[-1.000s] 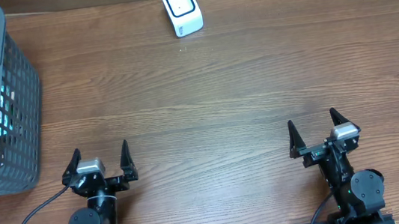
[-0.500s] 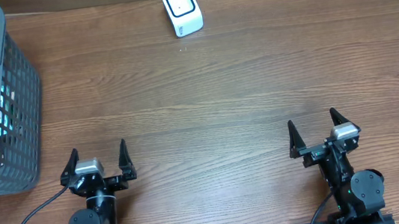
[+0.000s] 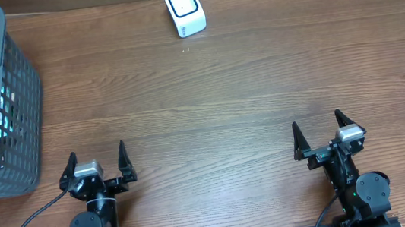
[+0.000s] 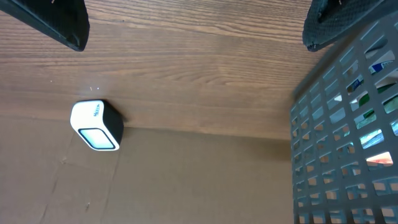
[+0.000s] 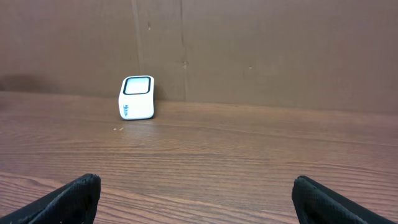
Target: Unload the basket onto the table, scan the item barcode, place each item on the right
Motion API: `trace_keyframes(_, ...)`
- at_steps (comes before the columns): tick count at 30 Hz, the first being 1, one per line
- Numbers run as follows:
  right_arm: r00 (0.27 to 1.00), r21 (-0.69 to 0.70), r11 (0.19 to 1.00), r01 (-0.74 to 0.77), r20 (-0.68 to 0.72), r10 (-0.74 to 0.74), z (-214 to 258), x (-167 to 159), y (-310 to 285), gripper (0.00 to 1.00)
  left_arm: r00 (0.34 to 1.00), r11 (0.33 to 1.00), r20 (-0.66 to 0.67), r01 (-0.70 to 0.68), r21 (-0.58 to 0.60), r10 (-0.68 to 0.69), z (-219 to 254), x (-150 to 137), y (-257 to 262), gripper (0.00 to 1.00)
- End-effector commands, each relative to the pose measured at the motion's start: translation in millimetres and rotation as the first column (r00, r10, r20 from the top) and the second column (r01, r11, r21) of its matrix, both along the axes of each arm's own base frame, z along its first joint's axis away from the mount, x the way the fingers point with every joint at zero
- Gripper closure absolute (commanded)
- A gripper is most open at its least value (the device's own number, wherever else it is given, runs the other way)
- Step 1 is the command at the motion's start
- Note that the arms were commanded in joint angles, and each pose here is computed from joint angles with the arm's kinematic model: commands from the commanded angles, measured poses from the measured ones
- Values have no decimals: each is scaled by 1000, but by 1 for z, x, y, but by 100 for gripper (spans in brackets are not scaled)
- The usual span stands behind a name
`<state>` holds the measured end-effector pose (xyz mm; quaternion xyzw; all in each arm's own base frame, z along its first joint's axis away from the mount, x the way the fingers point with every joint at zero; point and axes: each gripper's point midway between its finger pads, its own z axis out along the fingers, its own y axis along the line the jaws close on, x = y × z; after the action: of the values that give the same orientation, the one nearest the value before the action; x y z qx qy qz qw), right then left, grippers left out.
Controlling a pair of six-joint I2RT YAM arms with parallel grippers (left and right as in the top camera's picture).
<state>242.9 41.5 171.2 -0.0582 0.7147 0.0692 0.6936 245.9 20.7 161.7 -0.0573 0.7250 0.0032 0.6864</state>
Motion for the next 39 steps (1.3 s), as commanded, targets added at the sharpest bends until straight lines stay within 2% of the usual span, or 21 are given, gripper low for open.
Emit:
trace_keyframes(1,1000,-4,1000,16,5,-16,-2,1,-3,0,1000,1000,4,-21,17,21,0,-1,4,0)
trace_keyframes(9,1000,-4,1000,16,5,-16,-2,1,-3,0,1000,1000,2,-7,15,7,0,0,1,0)
trace_keyframes(15,1000,-4,1000,16,5,-16,-2,1,-3,0,997,997,28,76,4,-76,16,-2,-13,0)
trace_keyframes(19,1000,-4,1000,16,5,-16,-2,1,-3,0,996,997,48,75,-37,-73,36,-7,-14,0)
trace_keyframes(30,1000,-4,1000,16,5,-16,-2,1,-3,0,992,996,106,77,-33,-73,116,-31,-16,0)
trace_keyframes(36,1000,-4,1000,16,5,-16,-2,1,-3,0,990,989,21,141,-49,-140,148,-23,-27,0)
trace_keyframes(39,1000,-4,1000,16,5,-16,-2,1,-3,0,976,977,-86,194,-83,-202,161,-12,-36,0)
